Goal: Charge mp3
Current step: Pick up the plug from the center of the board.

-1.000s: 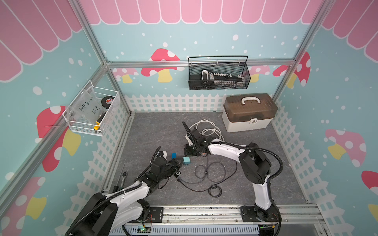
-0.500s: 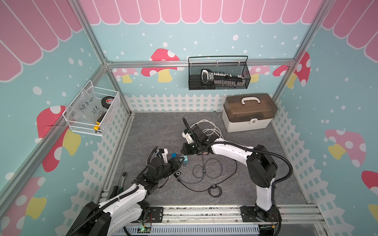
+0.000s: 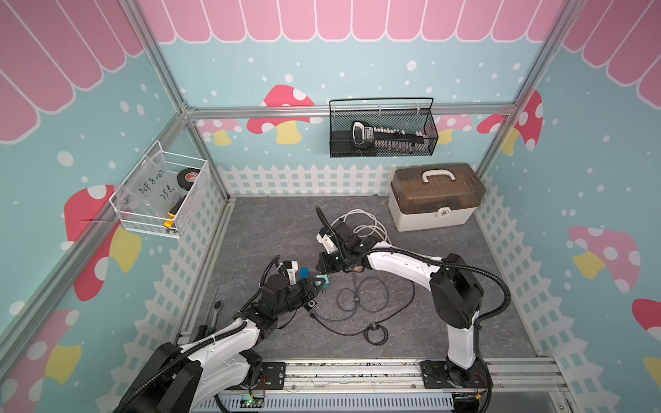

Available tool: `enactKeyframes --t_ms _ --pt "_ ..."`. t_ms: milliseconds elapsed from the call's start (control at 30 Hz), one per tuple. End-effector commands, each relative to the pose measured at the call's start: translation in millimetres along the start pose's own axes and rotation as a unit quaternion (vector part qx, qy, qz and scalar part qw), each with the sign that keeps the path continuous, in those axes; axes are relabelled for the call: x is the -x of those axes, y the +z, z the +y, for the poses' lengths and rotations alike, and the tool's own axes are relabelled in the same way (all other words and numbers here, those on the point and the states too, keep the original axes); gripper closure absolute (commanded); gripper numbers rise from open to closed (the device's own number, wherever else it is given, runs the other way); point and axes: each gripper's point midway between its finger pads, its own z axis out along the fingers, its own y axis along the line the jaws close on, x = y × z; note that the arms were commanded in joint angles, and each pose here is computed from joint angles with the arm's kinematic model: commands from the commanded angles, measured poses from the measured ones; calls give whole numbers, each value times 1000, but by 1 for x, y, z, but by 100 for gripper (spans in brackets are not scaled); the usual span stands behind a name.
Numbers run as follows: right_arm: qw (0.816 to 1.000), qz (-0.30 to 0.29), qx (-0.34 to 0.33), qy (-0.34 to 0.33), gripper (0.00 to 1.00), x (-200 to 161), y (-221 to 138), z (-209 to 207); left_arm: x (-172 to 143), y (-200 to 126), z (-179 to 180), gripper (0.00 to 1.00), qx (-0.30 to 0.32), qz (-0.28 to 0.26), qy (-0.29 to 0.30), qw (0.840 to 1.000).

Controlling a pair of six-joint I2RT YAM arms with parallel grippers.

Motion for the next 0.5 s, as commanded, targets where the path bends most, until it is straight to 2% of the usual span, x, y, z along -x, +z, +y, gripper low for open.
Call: enactKeyframes --t_ms 0,100,267,367,400,467 --pt "1000 0 8 -16 100 3 0 11 3 2 -1 62 0 -2 -1 1000" --pt "1000 0 8 -18 100 3 0 12 2 3 -1 70 1 1 -2 1000" --pt "1000 1 5 -18 100 3 0 11 2 2 1 73 3 -1 -2 1000" --pt "1000 1 6 -19 100 3 -2 12 2 2 1 82 3 -1 -1 1000" --pt "1000 -1 6 -20 99 4 -4 13 1 2 1 87 3 1 -1 1000" --pt "1000 -8 10 -24 82 6 -11 17 0 2 2 100 5 4 2 1000"
